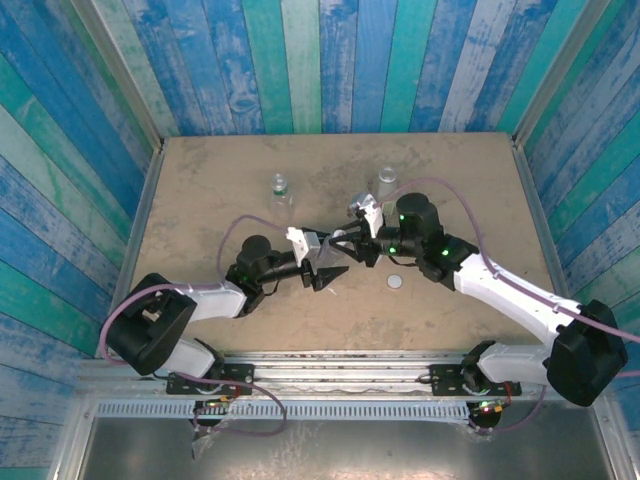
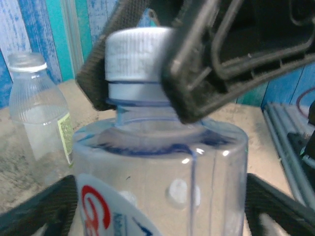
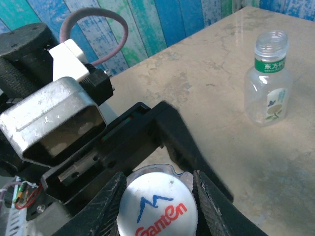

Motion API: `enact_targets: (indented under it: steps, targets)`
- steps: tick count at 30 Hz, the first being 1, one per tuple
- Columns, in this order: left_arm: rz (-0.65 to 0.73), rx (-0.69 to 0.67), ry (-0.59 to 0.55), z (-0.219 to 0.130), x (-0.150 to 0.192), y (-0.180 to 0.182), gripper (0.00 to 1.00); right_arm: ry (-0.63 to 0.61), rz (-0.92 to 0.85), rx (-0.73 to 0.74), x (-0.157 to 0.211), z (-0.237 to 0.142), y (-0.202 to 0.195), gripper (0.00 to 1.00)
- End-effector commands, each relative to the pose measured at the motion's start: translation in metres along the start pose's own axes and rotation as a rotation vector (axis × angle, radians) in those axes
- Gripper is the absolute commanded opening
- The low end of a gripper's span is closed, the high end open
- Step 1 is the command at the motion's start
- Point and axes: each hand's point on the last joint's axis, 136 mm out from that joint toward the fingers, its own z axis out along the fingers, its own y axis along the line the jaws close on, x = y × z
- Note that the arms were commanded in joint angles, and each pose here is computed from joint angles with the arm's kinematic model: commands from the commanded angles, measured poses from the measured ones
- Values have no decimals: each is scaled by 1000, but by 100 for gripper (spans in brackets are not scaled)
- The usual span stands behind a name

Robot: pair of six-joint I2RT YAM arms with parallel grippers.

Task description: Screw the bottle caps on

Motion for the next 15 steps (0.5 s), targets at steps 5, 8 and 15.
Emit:
enact_targets:
  steps: [5,8,15]
  targets:
    - [19,-156,1,-23,3,11,94,-17,33,280,1,-31,-48,27]
    - [24,-202,11,-30,9,15,94,-44,73,471,1,-58,-81,26]
    - [25,-239,-30,-31,0,21,94,-91,115,779,-5,-121,-144,25]
